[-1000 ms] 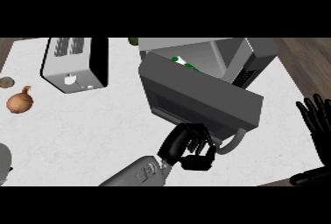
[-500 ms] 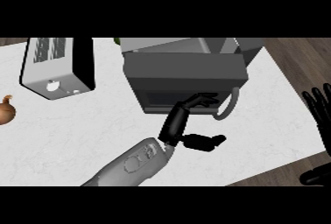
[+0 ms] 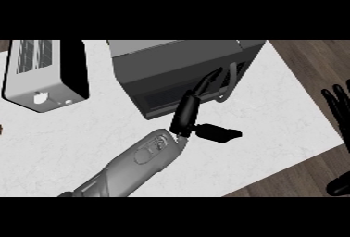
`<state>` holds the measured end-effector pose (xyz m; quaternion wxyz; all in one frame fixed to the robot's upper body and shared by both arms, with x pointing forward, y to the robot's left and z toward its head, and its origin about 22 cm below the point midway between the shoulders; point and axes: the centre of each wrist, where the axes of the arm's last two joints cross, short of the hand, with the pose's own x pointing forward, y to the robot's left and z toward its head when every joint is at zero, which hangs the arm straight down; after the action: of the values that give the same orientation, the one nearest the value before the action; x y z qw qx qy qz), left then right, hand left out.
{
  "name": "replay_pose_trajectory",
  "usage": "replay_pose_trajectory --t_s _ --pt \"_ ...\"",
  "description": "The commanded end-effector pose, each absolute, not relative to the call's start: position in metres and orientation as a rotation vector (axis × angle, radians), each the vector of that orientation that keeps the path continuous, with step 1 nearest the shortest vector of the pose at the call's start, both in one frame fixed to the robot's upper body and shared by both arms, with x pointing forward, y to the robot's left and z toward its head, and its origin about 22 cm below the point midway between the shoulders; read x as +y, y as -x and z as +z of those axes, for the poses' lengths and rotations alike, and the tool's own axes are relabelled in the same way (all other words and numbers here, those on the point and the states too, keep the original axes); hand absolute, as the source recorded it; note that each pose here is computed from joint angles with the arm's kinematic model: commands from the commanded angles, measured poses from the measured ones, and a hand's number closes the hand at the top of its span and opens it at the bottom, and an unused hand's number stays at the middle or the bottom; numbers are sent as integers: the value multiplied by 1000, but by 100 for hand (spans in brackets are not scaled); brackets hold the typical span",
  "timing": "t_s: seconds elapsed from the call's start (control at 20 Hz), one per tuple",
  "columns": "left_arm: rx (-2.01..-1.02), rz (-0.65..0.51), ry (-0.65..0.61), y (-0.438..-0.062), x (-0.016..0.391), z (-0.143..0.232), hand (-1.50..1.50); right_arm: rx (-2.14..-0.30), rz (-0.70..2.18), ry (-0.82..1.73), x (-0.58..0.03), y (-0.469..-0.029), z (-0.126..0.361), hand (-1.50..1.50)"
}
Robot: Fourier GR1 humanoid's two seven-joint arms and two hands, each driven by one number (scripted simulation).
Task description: Pick up the milk, place it into the microwave and close the microwave
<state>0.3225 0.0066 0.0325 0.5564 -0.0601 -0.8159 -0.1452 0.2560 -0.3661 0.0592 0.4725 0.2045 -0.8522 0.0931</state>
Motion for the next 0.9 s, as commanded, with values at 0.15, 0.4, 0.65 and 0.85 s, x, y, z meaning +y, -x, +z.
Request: replay_pose_trajectory --t_s 0.15,0.4,0.65,0.85 --pt "-1961 -294 117 -341 5 46 -150 -2110 263 -582 -366 -267 77 -150" --pt "-1972 -277 114 -346 3 51 -150 -2109 293 -630 -362 -273 86 -150" --pt "-1991 -271 93 -348 4 49 -150 -2116 296 -630 -366 -279 97 -150" --pt "-1989 -253 87 -351 5 49 -150 -2110 298 -626 -371 -278 101 -150"
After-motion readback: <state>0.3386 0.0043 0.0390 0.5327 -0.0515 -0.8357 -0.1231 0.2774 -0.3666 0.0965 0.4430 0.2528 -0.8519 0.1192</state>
